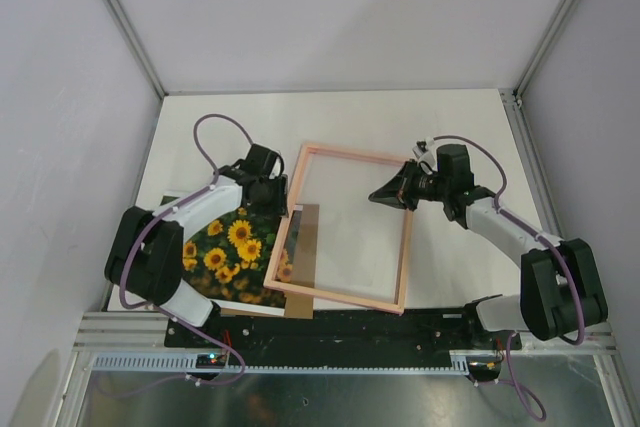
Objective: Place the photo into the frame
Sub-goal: Place the glass panel at the frame body.
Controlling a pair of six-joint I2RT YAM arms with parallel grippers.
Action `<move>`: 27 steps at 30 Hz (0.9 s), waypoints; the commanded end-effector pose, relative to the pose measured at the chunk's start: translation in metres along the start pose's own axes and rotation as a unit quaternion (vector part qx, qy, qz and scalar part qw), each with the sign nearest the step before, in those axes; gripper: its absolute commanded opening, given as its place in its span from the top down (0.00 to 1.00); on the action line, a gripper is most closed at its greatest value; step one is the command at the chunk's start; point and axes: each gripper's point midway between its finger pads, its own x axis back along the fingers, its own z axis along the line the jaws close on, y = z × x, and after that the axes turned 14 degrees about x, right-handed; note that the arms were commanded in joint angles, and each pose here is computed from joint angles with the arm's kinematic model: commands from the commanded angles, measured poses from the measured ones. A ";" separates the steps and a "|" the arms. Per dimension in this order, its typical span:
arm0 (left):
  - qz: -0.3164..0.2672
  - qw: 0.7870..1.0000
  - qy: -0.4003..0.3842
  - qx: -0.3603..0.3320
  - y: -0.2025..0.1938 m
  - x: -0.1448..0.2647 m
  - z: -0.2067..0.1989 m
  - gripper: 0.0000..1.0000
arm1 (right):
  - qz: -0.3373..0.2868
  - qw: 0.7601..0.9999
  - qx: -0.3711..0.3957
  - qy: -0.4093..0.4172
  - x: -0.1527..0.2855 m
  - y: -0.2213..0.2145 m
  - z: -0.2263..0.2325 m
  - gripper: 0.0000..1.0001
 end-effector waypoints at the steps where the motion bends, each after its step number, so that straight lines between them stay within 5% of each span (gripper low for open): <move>1: -0.067 0.996 0.004 0.066 0.035 0.018 -0.001 0.48 | -0.001 0.999 0.031 0.019 -0.001 0.009 0.013 1.00; 10: -0.028 0.991 0.016 0.133 0.041 -0.010 0.004 0.52 | 0.006 0.999 0.036 0.020 -0.004 0.006 0.011 1.00; 27: -0.006 0.990 0.034 0.137 0.037 -0.031 0.009 0.53 | 0.018 0.998 0.035 0.039 -0.013 0.006 0.007 1.00</move>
